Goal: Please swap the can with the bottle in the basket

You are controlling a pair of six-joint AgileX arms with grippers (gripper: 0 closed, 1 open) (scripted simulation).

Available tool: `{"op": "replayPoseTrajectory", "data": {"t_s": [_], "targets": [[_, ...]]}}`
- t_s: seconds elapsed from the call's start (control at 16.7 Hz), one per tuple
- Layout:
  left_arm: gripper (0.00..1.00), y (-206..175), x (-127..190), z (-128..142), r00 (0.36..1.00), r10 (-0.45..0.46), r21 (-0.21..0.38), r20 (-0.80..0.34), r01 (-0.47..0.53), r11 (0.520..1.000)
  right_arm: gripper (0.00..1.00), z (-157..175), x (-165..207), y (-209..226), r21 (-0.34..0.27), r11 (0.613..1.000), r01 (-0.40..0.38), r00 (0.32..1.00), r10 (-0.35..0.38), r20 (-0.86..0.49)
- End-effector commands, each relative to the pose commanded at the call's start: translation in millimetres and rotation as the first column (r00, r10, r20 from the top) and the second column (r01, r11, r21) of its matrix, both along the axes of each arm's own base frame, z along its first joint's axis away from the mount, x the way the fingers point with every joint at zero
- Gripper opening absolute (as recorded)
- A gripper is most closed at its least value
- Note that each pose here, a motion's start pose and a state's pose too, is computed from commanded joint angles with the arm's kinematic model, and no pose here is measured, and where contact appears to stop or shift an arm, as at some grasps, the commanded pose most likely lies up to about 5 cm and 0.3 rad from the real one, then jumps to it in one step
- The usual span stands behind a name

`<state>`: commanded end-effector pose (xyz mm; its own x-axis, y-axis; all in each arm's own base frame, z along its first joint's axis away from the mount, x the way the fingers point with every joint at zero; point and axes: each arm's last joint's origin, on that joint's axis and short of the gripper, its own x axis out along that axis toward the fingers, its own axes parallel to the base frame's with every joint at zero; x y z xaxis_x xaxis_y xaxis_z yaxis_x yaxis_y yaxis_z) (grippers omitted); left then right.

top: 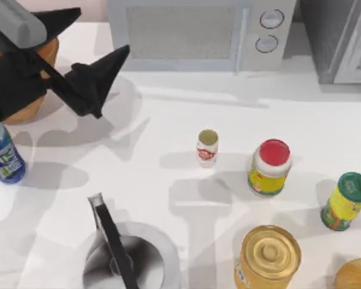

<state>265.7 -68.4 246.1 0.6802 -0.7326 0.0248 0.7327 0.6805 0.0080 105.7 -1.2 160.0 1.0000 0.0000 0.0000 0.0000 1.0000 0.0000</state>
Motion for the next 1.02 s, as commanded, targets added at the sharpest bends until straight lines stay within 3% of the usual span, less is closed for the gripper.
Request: {"op": "replayPoseTrajectory", "data": {"t_s": [0.18, 0.42, 0.6, 0.78, 1.02], "targets": [[1.00, 27, -68, 12, 0.976, 0.214, -0.019, 0.037, -0.213, 0.977, 1.00, 0, 0, 0, 0.000, 1.000, 0.000, 1.000, 0.000, 0.000], [1.00, 50, -131, -18, 0.881, 0.471, -0.032, 0.035, -0.471, 0.882, 1.00, 0, 0, 0, 0.000, 1.000, 0.000, 1.000, 0.000, 0.000], [1.00, 59, -152, -52, 0.788, 0.615, -0.019, 0.010, -0.615, 0.788, 1.00, 0, 0, 0, 0.000, 1.000, 0.000, 1.000, 0.000, 0.000], [1.00, 65, -159, -77, 0.712, 0.702, 0.002, -0.013, -0.702, 0.712, 1.00, 0, 0, 0, 0.000, 1.000, 0.000, 1.000, 0.000, 0.000], [1.00, 67, -160, -86, 0.680, 0.733, 0.013, -0.023, -0.733, 0.681, 1.00, 0, 0, 0, 0.000, 1.000, 0.000, 1.000, 0.000, 0.000]]}}
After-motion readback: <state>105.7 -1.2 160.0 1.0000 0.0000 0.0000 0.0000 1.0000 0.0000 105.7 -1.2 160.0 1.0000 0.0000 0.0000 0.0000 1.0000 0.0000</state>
